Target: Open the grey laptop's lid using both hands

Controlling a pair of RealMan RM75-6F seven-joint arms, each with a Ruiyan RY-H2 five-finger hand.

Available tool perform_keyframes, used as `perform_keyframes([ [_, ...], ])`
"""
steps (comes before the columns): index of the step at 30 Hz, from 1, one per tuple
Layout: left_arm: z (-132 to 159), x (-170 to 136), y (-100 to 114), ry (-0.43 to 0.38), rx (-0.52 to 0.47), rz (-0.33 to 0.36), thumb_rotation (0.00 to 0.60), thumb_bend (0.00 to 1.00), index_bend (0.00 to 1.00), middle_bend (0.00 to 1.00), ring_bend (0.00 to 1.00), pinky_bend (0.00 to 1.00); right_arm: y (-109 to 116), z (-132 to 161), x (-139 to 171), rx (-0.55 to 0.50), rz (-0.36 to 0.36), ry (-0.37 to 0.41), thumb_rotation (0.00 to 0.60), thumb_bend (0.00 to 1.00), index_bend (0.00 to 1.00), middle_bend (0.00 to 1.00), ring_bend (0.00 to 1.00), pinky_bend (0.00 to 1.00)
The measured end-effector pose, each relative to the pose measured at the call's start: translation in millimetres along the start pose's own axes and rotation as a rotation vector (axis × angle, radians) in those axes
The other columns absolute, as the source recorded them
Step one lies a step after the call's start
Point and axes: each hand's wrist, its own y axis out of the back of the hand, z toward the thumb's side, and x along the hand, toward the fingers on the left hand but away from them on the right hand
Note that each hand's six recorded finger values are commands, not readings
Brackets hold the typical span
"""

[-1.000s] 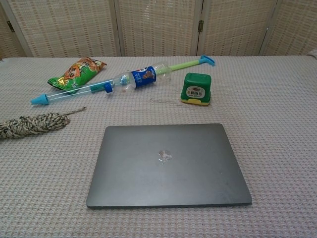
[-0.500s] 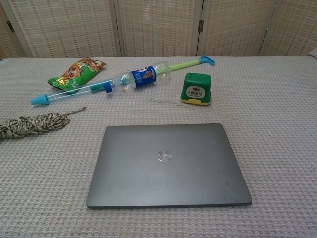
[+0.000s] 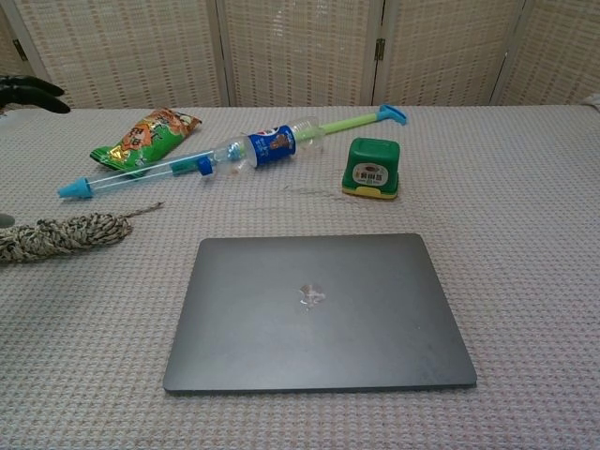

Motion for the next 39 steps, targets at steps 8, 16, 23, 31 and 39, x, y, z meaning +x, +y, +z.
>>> perform_keyframes([
  [8, 72.6, 42.4, -19.4, -0.244, -0.037, -0.059, 0.6, 0.21, 0.17, 0.1, 0.05, 0.0, -1.7, 2.7, -3.4, 0.005, 0.011, 0.01, 0.6, 0.44, 0.0, 0.0, 0.09, 0.0],
  [16, 125.7, 55.2, -43.3, -0.381, -0.072, -0.121, 0.6, 0.21, 0.16, 0.1, 0.05, 0.0, -6.2, 4.1, -4.1, 0.007, 0.027, 0.018, 0.6, 0.44, 0.0, 0.0, 0.09, 0.0],
  [23, 158.2, 61.4, -63.1, -0.445, -0.046, -0.148, 0.6, 0.21, 0.15, 0.1, 0.05, 0.0, -11.3, 6.0, -4.0, 0.009, 0.045, 0.026, 0.6, 0.44, 0.0, 0.0, 0.09, 0.0],
  [31, 190.4, 65.8, -79.9, -0.487, -0.061, -0.173, 0.6, 0.21, 0.15, 0.1, 0.05, 0.0, -15.3, 7.8, -5.3, 0.008, 0.056, 0.033, 0.6, 0.44, 0.0, 0.0, 0.09, 0.0],
  [39, 213.8, 72.5, -98.3, -0.516, -0.057, -0.199, 0.6, 0.21, 0.16, 0.11, 0.06, 0.0, -17.8, 8.0, -6.3, 0.003, 0.062, 0.035, 0.6, 0.44, 0.0, 0.0, 0.09, 0.0],
])
